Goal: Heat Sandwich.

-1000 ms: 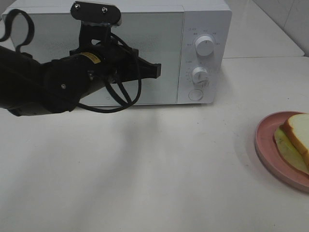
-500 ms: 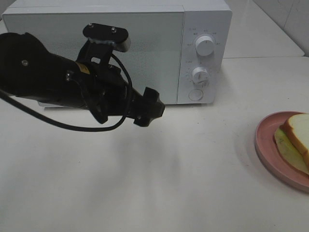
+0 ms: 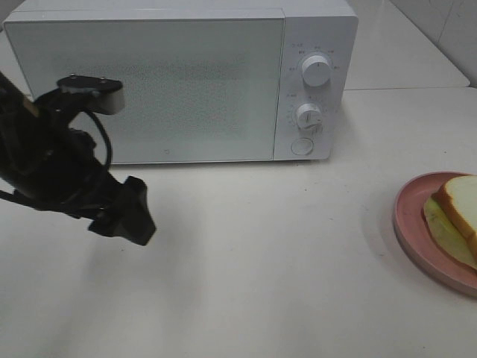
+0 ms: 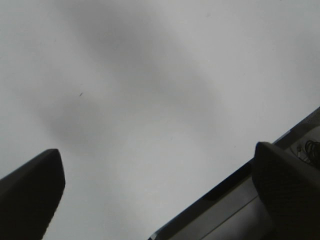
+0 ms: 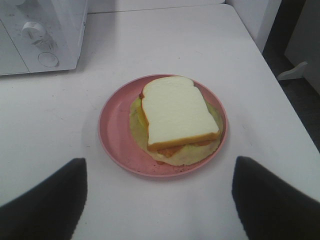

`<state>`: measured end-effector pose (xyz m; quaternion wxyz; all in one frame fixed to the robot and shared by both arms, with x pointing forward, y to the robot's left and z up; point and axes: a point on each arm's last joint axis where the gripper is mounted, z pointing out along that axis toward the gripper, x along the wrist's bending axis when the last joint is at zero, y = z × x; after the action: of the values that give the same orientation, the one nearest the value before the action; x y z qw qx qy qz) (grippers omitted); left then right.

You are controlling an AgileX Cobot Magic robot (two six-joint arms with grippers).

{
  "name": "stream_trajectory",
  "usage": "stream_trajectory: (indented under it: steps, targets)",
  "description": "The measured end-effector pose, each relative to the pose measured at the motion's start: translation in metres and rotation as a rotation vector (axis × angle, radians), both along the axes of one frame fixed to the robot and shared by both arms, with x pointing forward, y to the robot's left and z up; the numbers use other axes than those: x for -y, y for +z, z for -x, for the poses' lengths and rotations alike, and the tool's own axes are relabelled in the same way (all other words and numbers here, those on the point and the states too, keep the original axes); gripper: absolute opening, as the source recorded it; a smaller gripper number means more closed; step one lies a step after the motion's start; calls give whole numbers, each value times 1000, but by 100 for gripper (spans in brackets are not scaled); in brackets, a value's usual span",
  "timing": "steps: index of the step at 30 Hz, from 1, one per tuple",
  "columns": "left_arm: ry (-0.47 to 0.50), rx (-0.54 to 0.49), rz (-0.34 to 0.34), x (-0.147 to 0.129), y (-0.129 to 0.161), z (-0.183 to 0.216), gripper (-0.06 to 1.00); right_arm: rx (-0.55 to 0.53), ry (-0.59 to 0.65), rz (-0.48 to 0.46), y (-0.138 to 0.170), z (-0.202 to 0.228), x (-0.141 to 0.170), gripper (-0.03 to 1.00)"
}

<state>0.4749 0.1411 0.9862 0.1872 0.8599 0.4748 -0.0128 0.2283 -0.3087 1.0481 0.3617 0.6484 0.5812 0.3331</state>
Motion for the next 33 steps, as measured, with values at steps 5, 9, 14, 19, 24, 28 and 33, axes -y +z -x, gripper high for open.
stream_trajectory:
  steps: [5,9,14,19,24,28,33]
  targets:
    - [163,-66,-57,-49,15,-5,96,0,0,0,0,0,0,77]
    - [241,-74,-68,-72,21,-8,96,0,0,0,0,0,0,77]
    - [373,-65,-61,-108,33,-8,96,0,0,0,0,0,0,77]
    - [477,-33,-56,-132,51,5,96,0,0,0,0,0,0,77]
    - [551,6,-95,-146,56,30,96,0,0,0,0,0,0,77]
    - [562,33,-106,-149,57,50,96,0,0,0,0,0,0,77]
    - [565,117,-97,-151,61,86,96,0,0,0,0,0,0,77]
